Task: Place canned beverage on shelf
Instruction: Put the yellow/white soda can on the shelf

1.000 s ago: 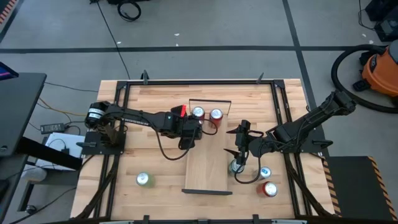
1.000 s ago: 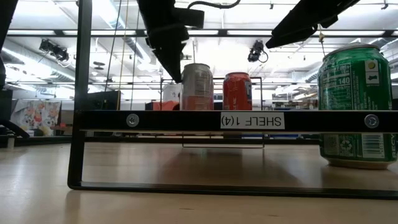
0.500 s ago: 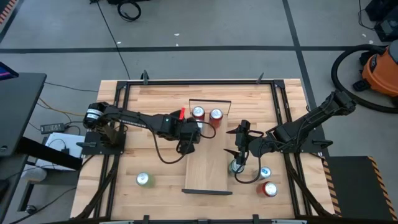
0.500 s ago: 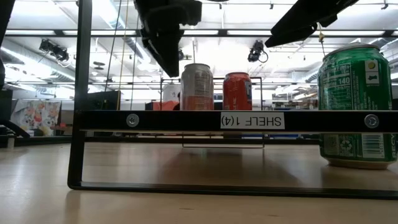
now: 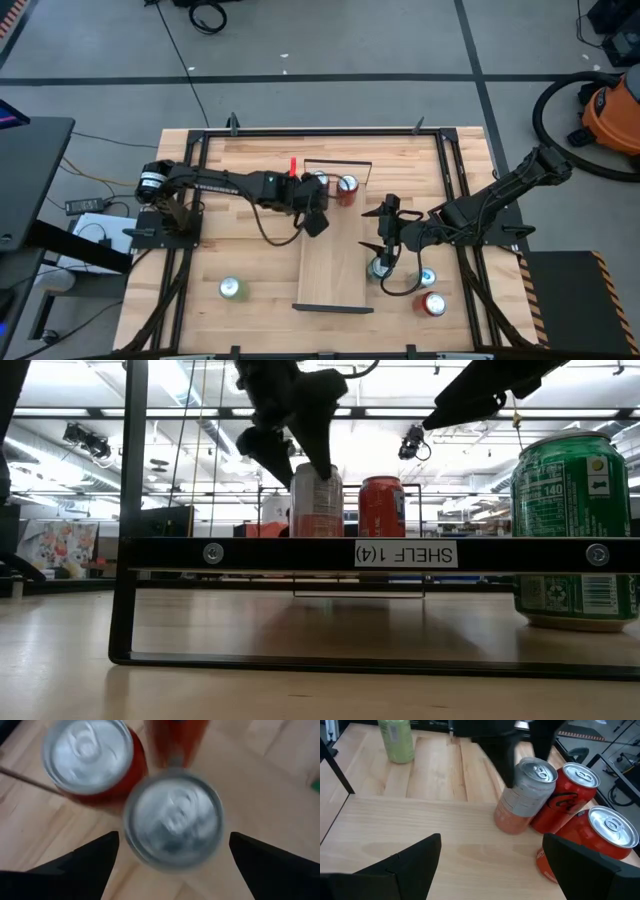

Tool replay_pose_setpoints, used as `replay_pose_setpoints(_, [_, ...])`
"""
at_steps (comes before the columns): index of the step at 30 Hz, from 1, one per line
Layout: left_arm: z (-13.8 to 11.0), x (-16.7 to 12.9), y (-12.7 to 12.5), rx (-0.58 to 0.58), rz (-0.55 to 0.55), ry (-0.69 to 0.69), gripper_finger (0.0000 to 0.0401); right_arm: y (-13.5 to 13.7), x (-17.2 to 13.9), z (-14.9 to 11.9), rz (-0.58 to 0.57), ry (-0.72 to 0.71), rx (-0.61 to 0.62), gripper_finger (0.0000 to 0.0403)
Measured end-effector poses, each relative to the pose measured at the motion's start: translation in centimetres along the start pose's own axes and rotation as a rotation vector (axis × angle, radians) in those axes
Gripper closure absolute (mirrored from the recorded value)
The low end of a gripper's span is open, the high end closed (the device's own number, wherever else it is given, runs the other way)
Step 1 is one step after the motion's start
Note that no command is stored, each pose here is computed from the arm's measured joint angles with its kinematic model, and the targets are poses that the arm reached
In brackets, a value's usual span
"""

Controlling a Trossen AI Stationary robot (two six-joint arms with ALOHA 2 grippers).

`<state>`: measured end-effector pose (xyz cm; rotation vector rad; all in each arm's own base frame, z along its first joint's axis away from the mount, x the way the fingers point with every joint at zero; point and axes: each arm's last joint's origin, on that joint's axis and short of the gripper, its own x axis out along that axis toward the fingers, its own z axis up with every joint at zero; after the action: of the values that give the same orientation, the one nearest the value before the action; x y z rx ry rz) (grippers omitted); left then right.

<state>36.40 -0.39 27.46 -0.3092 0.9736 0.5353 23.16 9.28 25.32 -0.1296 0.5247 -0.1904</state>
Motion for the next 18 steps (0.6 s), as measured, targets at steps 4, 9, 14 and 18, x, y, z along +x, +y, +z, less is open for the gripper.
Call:
replay_pose_setpoints(4, [0.7, 0.3, 0.6, -0.008, -0.007, -0.025, 0.0011, 0.0, 0.0, 0.0, 0.001, 0.000, -0.005, 0.0043])
replay_pose_setpoints(9, [1.0, 1.2, 0.8, -0.019, -0.041, -0.006, 0.0011, 0.0, 0.0, 0.0, 0.001, 0.000, -0.005, 0.0043])
replay_pose_setpoints(14, [1.2, 2.2, 0.8, 0.010, -0.044, 0.002, 0.0012, 0.0, 0.0, 0.1, 0.002, -0.009, -0.002, 0.0043])
replay_pose_setpoints(18, [1.1, 2.3, 0.7, 0.027, -0.048, 0.011, 0.0012, 0.0, 0.0, 0.1, 0.003, -0.012, -0.002, 0.0043])
